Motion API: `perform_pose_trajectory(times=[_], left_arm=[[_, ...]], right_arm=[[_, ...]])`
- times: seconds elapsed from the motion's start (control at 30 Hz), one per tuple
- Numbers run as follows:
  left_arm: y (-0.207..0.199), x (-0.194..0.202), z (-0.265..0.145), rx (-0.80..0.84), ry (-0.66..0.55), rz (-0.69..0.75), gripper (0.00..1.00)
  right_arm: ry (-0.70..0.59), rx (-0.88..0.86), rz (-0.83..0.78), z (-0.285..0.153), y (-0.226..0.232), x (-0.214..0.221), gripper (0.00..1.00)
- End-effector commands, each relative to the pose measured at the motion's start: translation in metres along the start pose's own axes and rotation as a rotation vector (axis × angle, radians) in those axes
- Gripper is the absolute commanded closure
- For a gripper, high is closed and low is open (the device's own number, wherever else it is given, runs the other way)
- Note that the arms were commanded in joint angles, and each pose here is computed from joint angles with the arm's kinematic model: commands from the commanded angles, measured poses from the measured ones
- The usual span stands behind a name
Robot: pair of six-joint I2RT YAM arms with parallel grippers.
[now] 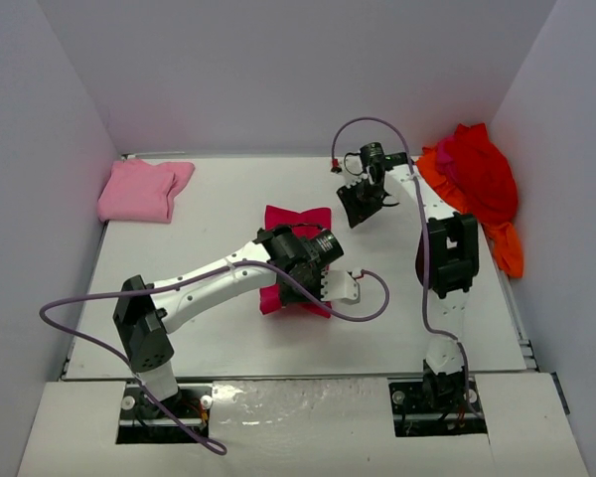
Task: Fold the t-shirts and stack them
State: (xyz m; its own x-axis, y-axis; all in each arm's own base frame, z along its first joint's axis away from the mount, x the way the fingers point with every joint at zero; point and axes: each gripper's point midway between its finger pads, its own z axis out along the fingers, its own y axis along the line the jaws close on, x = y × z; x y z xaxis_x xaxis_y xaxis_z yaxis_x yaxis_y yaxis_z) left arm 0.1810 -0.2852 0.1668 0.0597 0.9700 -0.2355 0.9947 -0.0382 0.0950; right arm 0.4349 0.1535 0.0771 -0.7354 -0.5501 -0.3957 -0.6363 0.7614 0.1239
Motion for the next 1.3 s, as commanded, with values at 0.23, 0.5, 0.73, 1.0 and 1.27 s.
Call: perform_pose_trajectory(times=[0.23,0.5,0.73,1.0,1.27], left_arm=[[-0.055,0.019,-0.038,0.180,-0.005,0.087,1.00],[-0.096,0.029,-0.045,0.342,0.005,0.118,1.00],[-0.054,0.021,-0.034,0.163,0.039,0.180,1.00],[0.029,-0.014,-0.018,-0.072,-0.027,0.153,1.00],[0.079,-0.030,-0.008,-0.181,-0.076,0.125,1.00]], right_arm=[[-0.447,0.648,0.085,-0.182,-0.061,-0.041,0.55],[-0.478,0.629,0.117,-0.191,-0.066,-0.029,0.52],[-0.506,0.654,0.133,-0.205,-0.073,-0.028,0.52],[-0.571,0.726,0.170,-0.240,-0.081,-0.025,0.52],[-0.781,0.826,0.293,-0.310,-0.096,-0.023,0.53]])
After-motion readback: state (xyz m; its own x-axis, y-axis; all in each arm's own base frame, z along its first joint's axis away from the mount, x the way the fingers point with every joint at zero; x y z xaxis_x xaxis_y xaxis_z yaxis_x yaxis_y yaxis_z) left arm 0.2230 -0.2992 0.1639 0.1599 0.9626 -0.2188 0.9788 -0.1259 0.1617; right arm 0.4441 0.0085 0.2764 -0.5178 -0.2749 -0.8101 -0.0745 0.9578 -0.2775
